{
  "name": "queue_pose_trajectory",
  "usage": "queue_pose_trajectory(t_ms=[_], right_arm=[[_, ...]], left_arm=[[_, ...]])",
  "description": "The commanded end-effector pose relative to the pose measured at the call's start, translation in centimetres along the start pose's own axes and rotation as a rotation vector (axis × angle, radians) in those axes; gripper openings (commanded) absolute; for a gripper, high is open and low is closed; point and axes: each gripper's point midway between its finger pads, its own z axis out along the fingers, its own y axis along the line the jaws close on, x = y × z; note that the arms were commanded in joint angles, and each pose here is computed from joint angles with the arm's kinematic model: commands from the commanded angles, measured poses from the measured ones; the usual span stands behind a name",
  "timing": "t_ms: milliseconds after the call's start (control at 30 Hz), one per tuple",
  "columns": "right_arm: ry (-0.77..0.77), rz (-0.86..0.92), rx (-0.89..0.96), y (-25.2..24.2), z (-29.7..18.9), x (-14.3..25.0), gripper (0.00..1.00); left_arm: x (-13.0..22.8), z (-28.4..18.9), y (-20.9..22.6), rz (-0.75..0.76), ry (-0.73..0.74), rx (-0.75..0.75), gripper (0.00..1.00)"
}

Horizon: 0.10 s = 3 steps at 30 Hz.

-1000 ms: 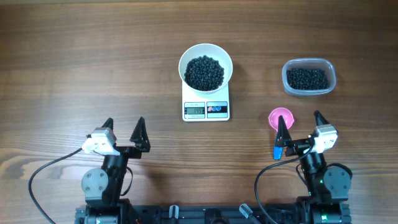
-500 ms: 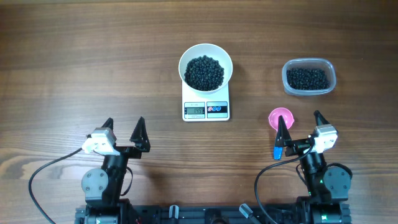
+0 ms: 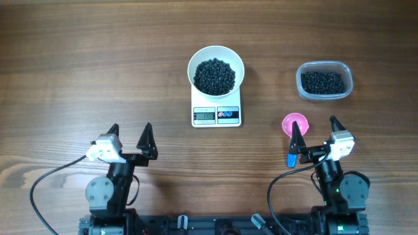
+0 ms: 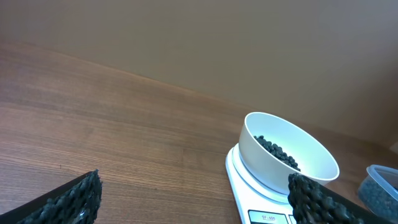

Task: Scoop item into bowl and weigh 150g on scale

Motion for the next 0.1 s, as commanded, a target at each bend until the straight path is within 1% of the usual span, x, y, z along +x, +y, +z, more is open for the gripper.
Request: queue_pose_trajectory(t_ms=[0,67], right_arm=[[-0.01,-0.014,0.009,-0.09,-0.05,-0.16,1.0],[-0.01,-0.014,0.009,-0.09,-0.05,-0.16,1.0]], left_arm=[[0.3,0.05,0.22,-0.008,-0.002,-0.008,1.0],[0.3,0.05,0.22,-0.008,-0.002,-0.008,1.0]])
